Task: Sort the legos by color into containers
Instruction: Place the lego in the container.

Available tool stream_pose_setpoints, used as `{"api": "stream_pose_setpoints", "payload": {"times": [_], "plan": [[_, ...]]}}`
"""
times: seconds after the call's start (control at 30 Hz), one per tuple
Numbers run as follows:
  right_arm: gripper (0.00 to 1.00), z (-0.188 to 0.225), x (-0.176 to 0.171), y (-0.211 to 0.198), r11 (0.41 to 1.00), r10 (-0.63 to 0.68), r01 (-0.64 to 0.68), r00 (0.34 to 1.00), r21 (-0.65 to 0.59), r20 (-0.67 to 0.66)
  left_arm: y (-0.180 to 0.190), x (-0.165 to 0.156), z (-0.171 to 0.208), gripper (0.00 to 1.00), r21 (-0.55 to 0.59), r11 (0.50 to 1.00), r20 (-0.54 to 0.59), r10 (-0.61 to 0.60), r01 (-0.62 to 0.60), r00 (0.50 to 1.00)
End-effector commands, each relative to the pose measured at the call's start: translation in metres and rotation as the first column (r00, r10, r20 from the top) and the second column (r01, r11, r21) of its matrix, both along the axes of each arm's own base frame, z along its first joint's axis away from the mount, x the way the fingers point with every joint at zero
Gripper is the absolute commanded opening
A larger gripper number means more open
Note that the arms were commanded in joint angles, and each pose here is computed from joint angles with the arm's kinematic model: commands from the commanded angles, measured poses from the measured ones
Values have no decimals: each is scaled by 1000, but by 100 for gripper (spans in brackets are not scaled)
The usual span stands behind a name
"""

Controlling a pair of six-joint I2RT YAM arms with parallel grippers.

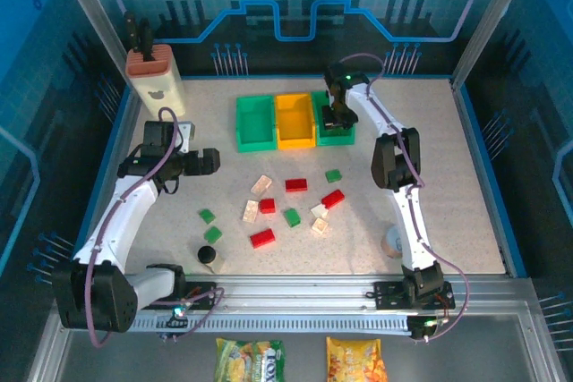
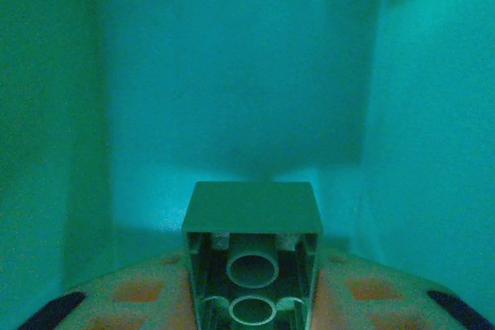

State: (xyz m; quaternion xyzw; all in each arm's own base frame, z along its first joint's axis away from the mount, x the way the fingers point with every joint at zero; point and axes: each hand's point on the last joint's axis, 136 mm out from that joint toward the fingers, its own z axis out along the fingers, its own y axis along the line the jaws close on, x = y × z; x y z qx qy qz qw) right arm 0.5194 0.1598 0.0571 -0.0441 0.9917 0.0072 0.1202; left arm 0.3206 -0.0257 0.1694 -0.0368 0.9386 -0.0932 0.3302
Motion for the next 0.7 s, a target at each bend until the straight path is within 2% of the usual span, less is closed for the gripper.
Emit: {"api": "stream_pose_setpoints", "payload": {"times": [0.0, 0.13, 0.33, 0.5, 0.67], "plan": [[42, 35, -5, 6, 1000, 0, -1, 999, 8, 42, 1, -1, -5, 99, 8, 1000, -5, -16, 16, 1000], [49, 48, -5, 5, 1000, 0, -1, 998, 12, 64, 1, -1, -5, 99, 6, 1000, -5, -15, 15, 1000], [50, 69, -12, 5, 1000, 7, -8, 996, 9, 87, 0, -1, -6, 99, -4, 1000, -17, -7, 7, 1000], [50, 94, -33, 10, 999, 36, -39, 993, 27, 116, -4, -3, -10, 99, -31, 999, -77, 22, -24, 997], [52, 109, -60, 16, 995, 70, -81, 986, 66, 153, -23, -12, -8, 96, -39, 999, -143, -13, 7, 990]]}}
